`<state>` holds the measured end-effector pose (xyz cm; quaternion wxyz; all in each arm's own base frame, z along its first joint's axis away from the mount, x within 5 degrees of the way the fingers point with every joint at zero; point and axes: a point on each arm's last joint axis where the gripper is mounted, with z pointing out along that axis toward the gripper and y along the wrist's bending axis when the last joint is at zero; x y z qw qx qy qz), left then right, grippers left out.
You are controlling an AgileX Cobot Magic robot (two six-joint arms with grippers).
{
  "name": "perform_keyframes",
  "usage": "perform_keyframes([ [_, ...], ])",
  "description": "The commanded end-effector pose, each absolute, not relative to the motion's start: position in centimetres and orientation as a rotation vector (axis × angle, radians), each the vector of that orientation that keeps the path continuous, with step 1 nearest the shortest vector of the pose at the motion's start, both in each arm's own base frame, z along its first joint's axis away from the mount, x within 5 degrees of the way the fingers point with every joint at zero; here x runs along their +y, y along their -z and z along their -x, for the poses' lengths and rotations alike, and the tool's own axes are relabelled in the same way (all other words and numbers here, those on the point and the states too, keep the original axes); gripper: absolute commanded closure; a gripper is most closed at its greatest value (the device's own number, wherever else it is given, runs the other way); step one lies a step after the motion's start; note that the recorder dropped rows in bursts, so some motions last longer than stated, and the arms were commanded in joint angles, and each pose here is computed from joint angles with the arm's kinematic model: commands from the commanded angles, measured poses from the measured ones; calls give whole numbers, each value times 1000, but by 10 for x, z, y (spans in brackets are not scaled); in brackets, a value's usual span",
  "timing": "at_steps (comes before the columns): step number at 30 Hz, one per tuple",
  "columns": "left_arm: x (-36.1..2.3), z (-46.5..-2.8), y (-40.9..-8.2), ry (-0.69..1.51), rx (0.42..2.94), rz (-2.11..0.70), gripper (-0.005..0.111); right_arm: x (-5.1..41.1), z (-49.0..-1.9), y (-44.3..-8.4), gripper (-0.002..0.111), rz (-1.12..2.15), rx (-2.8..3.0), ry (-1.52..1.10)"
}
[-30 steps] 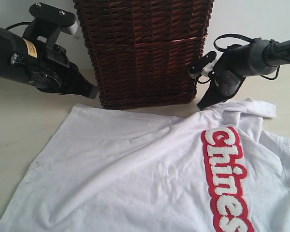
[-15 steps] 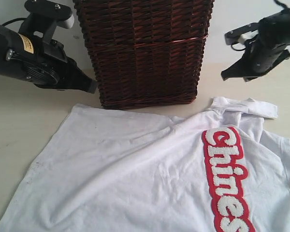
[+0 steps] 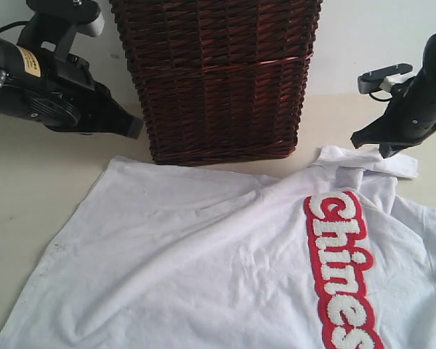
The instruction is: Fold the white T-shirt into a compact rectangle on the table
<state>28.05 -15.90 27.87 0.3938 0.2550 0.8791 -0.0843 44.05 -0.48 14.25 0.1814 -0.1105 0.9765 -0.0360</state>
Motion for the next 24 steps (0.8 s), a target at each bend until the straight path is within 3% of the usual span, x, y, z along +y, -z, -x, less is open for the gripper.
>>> perform_keyframes([
  [1, -156, -270, -283, 236, 2217, -630, 107, -10, -450, -110, 108, 273, 2723, 161],
  [5, -156, -271, -285, 240, 2203, -626, 107, -10, -465, -95, 108, 276, 2730, 163],
  [12, -153, -265, -266, 229, 2236, -646, 107, -9, -495, -127, 108, 247, 2575, 165],
  [16, -149, -258, -247, 212, 2259, -682, 107, -6, -498, -115, 108, 275, 2607, 170],
  [20, -147, -255, -242, 208, 2273, -686, 107, -7, -498, -132, 108, 323, 2602, 187],
  [22, -147, -255, -242, 206, 2281, -688, 107, -5, -495, -140, 102, 442, 2615, 192],
  [24, -147, -254, -243, 206, 2281, -688, 107, -5, -491, -146, 88, 538, 2650, 201],
])
